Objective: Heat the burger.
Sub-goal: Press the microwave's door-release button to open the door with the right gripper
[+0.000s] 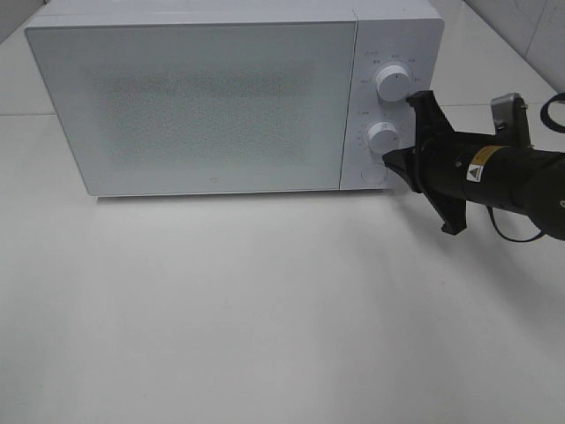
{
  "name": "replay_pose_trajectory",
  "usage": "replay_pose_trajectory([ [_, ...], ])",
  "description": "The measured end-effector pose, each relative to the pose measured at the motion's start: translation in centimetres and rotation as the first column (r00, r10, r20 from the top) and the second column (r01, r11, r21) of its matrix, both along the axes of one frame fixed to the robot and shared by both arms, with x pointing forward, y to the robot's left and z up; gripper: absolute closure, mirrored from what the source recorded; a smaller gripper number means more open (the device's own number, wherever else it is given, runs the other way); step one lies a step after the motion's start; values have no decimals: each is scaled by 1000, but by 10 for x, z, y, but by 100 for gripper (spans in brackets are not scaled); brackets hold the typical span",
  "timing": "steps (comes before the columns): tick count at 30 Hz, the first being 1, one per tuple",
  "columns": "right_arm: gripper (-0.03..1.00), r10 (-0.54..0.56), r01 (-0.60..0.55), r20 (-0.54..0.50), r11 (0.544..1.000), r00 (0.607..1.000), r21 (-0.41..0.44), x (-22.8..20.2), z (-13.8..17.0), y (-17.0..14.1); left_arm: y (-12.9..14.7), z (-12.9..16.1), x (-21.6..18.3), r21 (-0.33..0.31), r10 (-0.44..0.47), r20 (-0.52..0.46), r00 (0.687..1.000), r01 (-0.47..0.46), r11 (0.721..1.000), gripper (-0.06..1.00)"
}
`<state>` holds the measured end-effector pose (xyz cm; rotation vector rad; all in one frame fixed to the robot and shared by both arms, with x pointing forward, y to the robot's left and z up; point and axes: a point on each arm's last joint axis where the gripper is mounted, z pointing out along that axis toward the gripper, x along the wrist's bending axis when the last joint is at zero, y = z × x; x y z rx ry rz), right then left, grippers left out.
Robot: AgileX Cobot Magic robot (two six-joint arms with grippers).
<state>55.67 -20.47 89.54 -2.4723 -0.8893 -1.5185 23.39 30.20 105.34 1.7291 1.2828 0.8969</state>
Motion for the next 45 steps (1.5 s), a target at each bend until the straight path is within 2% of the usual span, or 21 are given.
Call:
replay_pose_trajectory([
  [6, 97, -11, 10, -18, 1000, 1000, -23, 5, -2, 4, 0, 0, 0, 0, 0, 0, 1000, 0, 1000, 94],
  [9, 97, -5, 4, -50, 1000, 999, -30, 6, -18, 5, 0, 0, 0, 0, 0, 0, 1000, 0, 1000, 94],
  [17, 97, -27, 27, -29, 1000, 999, 0, 9, -23, 5, 0, 0, 0, 0, 0, 0, 1000, 0, 1000, 94],
  [45, 97, -38, 38, -25, 999, 999, -20, 24, -44, 7, 0, 0, 0, -1, -1, 0, 1000, 1, 1000, 94],
])
